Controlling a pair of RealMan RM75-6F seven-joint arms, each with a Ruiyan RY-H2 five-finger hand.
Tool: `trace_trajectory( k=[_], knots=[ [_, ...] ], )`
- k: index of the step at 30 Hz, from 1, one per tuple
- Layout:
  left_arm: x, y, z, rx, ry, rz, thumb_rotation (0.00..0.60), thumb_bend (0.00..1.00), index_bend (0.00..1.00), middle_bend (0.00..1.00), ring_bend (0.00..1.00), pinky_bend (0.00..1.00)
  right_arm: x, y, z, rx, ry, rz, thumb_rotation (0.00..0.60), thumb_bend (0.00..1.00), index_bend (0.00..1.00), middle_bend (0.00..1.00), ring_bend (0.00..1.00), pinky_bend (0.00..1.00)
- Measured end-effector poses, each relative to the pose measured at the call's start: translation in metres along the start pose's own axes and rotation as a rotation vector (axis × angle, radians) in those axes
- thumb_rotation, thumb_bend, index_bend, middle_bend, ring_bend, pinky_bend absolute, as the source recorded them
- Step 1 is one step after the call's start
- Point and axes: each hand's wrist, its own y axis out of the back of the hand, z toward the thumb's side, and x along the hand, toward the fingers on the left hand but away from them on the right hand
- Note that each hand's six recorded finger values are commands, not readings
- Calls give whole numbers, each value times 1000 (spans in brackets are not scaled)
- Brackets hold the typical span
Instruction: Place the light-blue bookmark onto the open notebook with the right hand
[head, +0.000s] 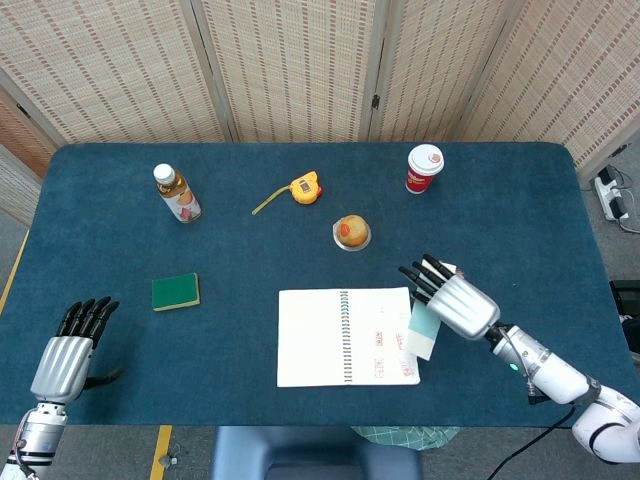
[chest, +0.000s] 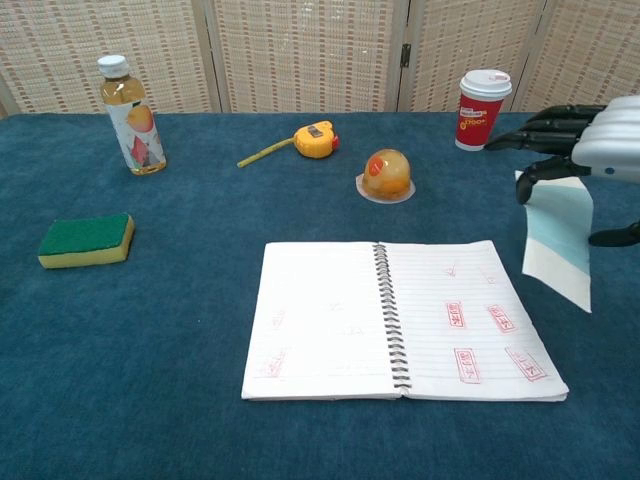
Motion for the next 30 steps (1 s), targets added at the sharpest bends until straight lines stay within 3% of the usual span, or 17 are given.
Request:
trace_trajectory(
  k=[5,11,19,30],
  knots=[
    [0,-1,0,7,4,1,600,129,124,95,21,60,-22,18,20,74,120,-61,600,287,365,0,0,0],
    [2,-5,0,13,8,-8,600,129,125,95,22,59,-45,18,36,104,202,-101,600,285,360,0,0,0],
    [4,-6,-5,4,26,-15,600,130,125,96,21,60,-69,0,60,105,262,-97,600,284,351,0,0,0],
    [5,-5,-7,-16,25,-19,600,131,126,96,22,60,-73,-18,74,81,291,-47,600,285,338,0,0,0]
  ],
)
